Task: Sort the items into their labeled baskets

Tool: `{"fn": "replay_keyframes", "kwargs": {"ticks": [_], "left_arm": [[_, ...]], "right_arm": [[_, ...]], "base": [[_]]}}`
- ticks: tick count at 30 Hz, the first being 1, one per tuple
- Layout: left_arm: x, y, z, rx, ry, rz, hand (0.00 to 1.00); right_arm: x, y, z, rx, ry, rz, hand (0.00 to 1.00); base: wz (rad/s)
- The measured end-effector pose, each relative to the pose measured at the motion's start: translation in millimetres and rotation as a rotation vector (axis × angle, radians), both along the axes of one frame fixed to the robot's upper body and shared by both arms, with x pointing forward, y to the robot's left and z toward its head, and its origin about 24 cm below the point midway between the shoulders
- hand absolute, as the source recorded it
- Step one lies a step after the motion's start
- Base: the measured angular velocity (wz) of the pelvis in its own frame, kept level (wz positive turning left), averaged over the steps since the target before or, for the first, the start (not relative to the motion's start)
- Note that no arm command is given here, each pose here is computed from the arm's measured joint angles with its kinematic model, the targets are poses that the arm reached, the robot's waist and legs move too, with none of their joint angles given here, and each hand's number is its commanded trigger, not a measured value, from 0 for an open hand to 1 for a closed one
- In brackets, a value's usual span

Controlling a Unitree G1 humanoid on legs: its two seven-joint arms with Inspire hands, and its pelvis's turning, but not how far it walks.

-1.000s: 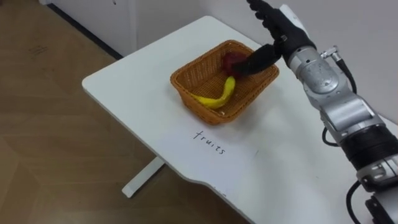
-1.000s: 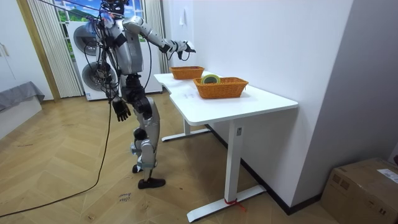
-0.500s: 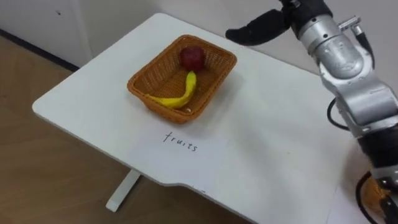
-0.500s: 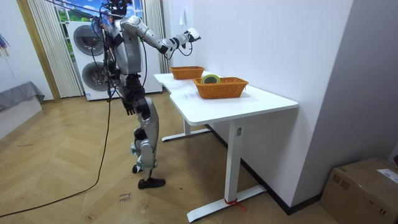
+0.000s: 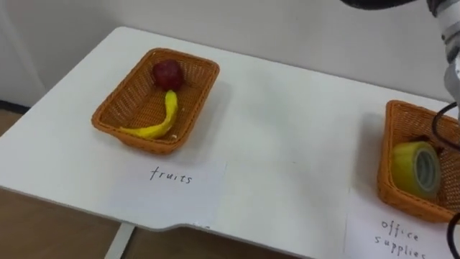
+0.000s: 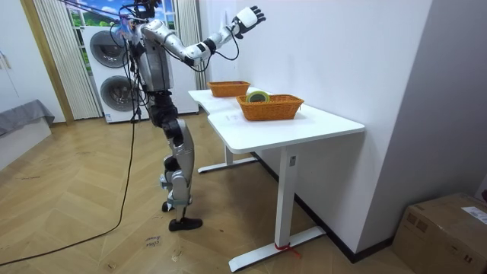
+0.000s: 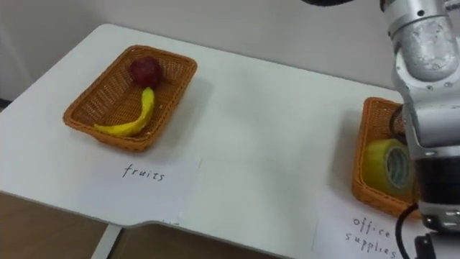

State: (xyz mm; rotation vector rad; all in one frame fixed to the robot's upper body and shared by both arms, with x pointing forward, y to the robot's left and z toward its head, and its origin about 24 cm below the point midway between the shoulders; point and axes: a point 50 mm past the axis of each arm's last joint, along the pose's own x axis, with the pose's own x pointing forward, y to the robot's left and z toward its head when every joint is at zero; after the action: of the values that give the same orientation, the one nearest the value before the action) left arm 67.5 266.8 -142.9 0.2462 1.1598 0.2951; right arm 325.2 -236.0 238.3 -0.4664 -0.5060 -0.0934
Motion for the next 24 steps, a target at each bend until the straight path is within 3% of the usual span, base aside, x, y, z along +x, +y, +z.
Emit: {"fn": "replay_keyframes", "kwargs": {"ticks": [12,18,24], "left_arm": [[-4,-3.5,-3,-0.014,0.022,0.004,0.00],[-20,-2.6,-6,0.001,0.059,0.039,0.00],[-20,-1.1,-5,0.027,0.037,0.044,0.00]], "right_arm": [[-12,-30,6,0.170,-0.053,-0.063,0.00],[-29,-53,1,0.283,-0.090,-0.146,0.00],[-58,-94,-15,0.420,-0.144,-0.378,0.00]], "base": [[-0.18],[-0.21],[-0.24]]}}
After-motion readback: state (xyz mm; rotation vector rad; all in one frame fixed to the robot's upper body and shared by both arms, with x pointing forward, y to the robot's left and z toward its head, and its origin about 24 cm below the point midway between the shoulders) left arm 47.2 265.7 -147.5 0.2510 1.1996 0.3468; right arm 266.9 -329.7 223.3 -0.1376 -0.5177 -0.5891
